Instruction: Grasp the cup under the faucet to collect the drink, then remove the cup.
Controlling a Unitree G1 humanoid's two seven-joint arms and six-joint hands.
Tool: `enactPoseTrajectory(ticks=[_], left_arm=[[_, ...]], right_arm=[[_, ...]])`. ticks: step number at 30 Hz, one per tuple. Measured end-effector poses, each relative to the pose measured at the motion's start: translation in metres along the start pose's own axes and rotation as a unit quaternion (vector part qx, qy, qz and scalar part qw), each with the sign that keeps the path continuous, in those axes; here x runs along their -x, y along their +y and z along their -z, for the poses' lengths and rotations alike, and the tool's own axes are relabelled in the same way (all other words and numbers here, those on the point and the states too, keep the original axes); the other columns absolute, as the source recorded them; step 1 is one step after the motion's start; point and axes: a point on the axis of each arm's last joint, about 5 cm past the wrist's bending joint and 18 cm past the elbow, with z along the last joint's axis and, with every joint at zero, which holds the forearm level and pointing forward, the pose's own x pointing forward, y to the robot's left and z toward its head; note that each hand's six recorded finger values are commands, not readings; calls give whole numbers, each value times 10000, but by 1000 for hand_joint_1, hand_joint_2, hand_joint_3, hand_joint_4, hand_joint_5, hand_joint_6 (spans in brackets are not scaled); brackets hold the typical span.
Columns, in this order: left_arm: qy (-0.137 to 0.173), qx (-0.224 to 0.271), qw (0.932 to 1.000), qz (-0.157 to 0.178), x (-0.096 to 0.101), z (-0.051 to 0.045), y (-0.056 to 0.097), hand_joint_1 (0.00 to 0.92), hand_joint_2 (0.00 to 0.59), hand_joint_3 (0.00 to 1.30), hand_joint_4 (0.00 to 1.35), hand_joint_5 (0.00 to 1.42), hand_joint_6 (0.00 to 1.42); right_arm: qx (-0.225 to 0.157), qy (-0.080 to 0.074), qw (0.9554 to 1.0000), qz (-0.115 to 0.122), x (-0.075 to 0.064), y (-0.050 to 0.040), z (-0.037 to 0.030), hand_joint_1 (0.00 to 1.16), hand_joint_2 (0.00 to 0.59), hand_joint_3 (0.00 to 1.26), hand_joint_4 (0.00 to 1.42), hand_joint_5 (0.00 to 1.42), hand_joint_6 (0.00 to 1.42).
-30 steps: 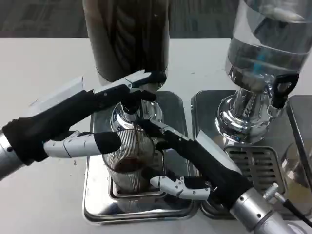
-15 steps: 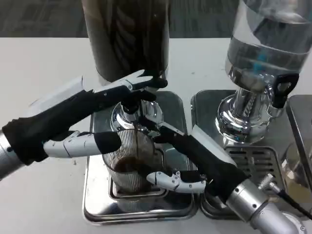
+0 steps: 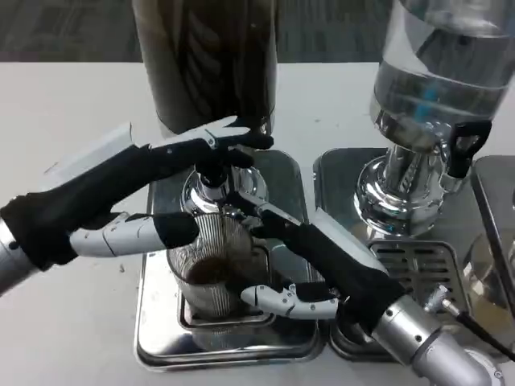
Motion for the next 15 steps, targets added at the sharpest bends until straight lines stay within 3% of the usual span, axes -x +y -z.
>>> enactPoseTrajectory(ticks=[10,15], left_arm=[[158,-51,9990,-423,91,2,1,0,77,264,216,352,265],[211,64,9946,-1016,215,14,-3,0,86,310,311,386,283]], right_arm=[[-84,4,10000,48,12,-21,11,649,260,77,54,39,143],[-101,29,9999,42,18,-22,21,617,247,76,54,39,143]])
